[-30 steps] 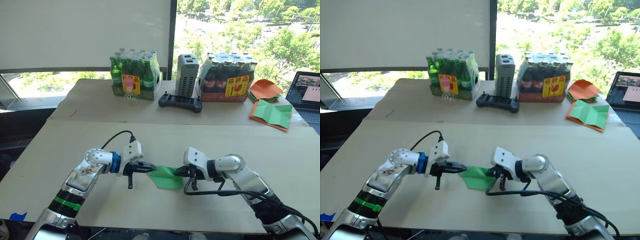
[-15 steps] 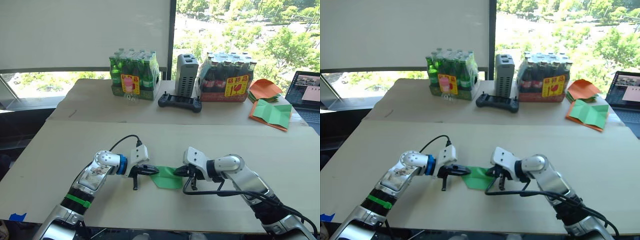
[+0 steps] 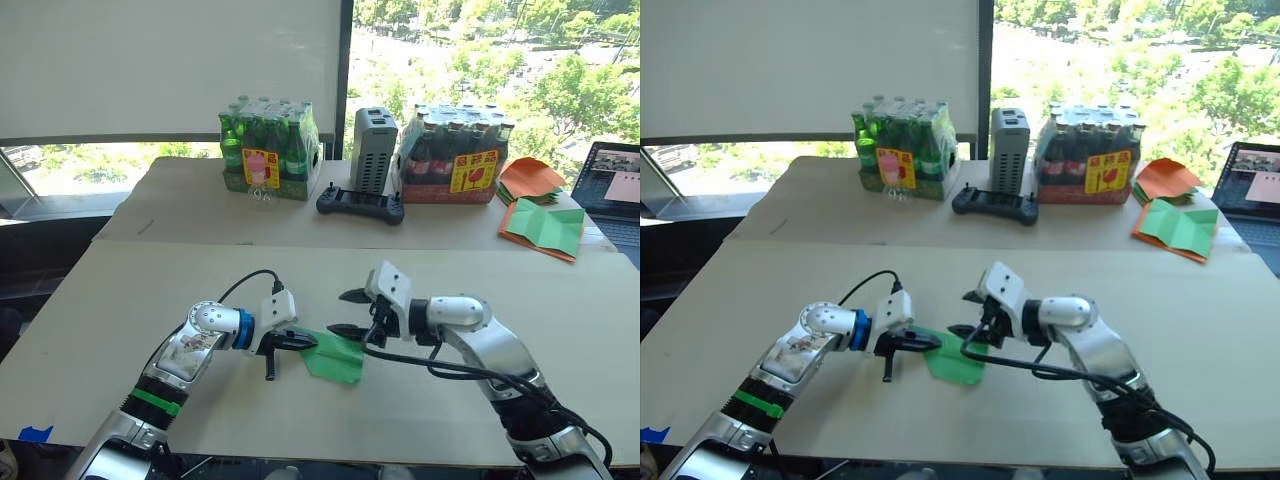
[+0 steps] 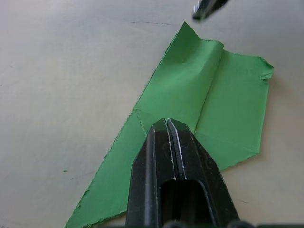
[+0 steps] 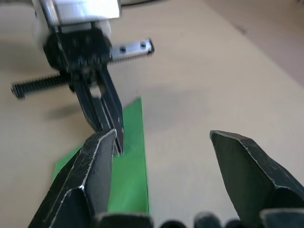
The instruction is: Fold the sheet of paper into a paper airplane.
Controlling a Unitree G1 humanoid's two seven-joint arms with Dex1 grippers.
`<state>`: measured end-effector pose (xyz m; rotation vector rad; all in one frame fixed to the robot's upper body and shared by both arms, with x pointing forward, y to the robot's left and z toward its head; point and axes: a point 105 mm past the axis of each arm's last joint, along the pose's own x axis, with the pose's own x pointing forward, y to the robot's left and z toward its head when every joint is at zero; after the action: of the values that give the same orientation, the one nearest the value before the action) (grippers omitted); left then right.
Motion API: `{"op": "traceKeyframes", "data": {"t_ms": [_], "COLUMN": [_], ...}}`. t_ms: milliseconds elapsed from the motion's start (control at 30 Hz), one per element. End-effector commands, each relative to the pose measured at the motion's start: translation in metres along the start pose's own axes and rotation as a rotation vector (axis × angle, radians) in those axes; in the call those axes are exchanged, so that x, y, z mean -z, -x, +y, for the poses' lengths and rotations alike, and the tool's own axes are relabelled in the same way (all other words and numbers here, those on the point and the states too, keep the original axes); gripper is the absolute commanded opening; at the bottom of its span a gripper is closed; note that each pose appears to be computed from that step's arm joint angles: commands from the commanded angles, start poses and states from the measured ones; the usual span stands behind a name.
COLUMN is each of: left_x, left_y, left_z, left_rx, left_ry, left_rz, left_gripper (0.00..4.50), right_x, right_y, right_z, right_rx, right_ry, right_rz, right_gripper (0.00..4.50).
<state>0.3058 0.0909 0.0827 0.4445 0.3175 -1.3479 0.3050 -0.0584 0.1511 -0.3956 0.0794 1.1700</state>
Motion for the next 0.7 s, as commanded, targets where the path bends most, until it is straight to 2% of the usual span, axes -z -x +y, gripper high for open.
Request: {"op": "traceKeyframes", "data": {"t_ms": [33, 367, 700], "left_x": [0.005, 0.006, 0.006], "left_y": [0.001, 0.000, 0.000], "left_z": [-0.003, -0.003, -0.004], "left_rx": [0.006, 0.009, 0.006], "left_ry": [-0.006, -0.007, -0.012], "left_rz": [0.025, 0.031, 0.034], "left_gripper": [0.00, 0.00, 0.00], "right_x": [-0.014, 0.025, 0.048], "right_y": [0.000, -0.012, -0.016], "right_z": [0.006, 0.035, 0.037], "right_rx": [0.005, -0.077, -0.081], "right_ry": [0.050, 0.114, 0.119], "right_rz": [-0.039, 0.118, 0.199], "right_gripper": [3.37, 0.04, 0.04]}}
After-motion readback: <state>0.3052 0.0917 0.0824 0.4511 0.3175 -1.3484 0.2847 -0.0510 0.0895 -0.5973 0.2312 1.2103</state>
